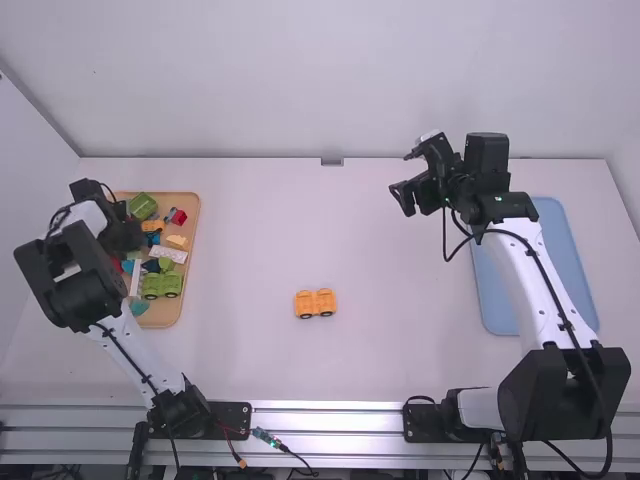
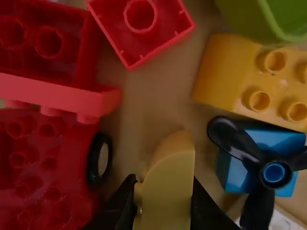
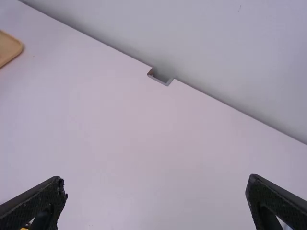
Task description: Assemble lego blocks to make yellow taxi
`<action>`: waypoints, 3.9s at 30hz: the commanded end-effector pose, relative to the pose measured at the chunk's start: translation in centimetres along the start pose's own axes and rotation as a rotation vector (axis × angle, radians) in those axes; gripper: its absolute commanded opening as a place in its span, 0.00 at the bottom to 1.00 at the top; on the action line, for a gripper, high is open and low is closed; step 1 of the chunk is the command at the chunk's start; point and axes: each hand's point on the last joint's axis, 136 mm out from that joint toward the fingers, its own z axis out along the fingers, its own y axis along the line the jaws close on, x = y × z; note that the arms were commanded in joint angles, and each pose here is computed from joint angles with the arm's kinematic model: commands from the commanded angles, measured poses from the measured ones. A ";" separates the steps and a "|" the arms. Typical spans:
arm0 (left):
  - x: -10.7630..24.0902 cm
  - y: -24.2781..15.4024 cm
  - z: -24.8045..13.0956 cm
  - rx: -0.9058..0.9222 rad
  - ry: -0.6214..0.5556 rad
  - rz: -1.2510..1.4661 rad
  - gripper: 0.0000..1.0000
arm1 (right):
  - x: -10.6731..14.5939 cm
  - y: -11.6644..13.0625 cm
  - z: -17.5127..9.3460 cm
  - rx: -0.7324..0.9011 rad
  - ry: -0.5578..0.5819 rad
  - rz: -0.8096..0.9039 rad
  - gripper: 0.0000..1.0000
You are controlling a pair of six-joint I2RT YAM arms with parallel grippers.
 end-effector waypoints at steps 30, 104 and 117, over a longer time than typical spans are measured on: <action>3.0 -21.1 -18.0 0.192 -0.562 0.708 0.02 | -3.1 4.4 -0.5 -0.286 -0.129 0.080 0.99; 15.9 -38.4 -27.6 0.374 -1.090 1.446 0.12 | 1.4 21.6 3.9 -0.919 0.089 0.181 0.70; 16.0 -38.6 -27.7 0.381 -1.095 1.444 0.13 | 1.3 22.6 4.2 -0.917 0.090 0.149 0.54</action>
